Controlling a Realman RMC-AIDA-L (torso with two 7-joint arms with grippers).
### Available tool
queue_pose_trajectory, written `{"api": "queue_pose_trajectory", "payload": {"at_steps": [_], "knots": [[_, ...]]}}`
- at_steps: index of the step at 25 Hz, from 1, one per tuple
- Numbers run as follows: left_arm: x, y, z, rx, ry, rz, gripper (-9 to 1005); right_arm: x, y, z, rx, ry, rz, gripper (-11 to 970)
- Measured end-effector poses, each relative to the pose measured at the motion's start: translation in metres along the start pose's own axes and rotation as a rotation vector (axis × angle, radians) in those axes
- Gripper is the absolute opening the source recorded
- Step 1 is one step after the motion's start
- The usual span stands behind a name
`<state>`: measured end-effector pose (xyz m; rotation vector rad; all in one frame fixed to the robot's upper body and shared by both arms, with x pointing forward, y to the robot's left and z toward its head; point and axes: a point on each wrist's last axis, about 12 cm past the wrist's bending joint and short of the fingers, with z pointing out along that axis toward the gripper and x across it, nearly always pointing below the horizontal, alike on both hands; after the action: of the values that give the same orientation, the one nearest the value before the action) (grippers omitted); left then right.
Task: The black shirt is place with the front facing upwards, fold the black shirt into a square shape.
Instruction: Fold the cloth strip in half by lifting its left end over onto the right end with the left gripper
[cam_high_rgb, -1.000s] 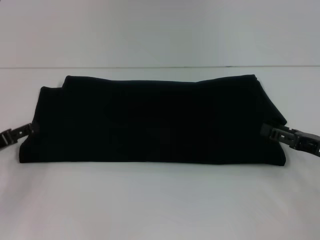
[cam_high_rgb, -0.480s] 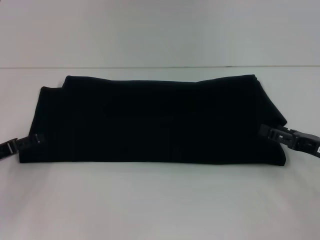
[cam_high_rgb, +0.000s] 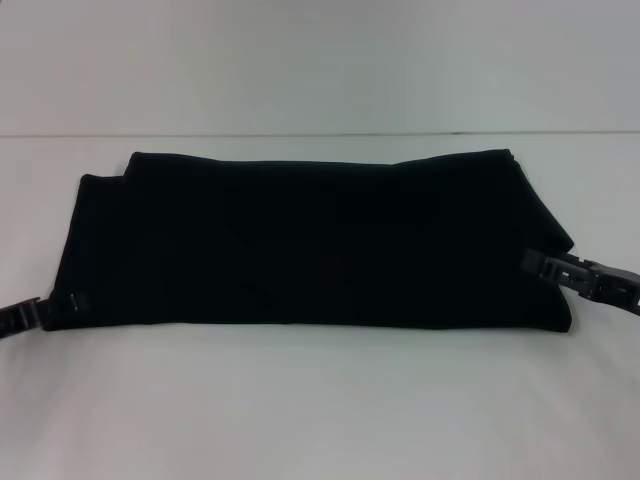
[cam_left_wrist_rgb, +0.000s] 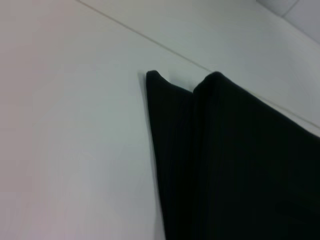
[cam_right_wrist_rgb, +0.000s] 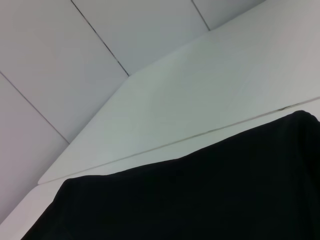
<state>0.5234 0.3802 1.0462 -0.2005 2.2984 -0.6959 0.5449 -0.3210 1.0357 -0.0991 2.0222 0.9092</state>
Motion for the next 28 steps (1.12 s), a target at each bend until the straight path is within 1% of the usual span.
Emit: {"api": "queue_pose_trajectory", "payload": {"at_steps": [5,6,9,13,16,19,24,28], "knots": [[0.002,0.0,0.001,-0.004,0.013,0.004,621,0.0,0.0,-0.001,0.0,-0.002,0.001,887],[0.002,0.0,0.001,-0.004,0.012,0.004,590,-0.001,-0.001,-0.001,0.0,-0.002,0.004,887],[0.002,-0.001,0.001,0.001,0.015,0.004,497,-0.008,-0.005,-0.006,0.011,0.008,0.06,886],[0.003,-0.001,0.0,0.009,0.018,0.008,374,-0.029,-0.013,-0.018,0.055,0.079,0.146,886],[0.002,-0.001,0.0,0.012,0.019,0.009,271,-0.047,-0.013,-0.021,0.092,0.153,0.184,886],[0.001,-0.001,-0.001,0.014,0.018,0.01,169,-0.058,-0.013,-0.019,0.147,0.239,0.216,879],[-0.004,-0.003,-0.001,0.02,0.01,0.016,3,-0.074,-0.005,-0.007,0.172,0.359,0.225,867],[-0.008,-0.005,-0.002,0.031,-0.006,0.017,6,-0.08,-0.001,0.002,0.211,0.434,0.201,858]]}}
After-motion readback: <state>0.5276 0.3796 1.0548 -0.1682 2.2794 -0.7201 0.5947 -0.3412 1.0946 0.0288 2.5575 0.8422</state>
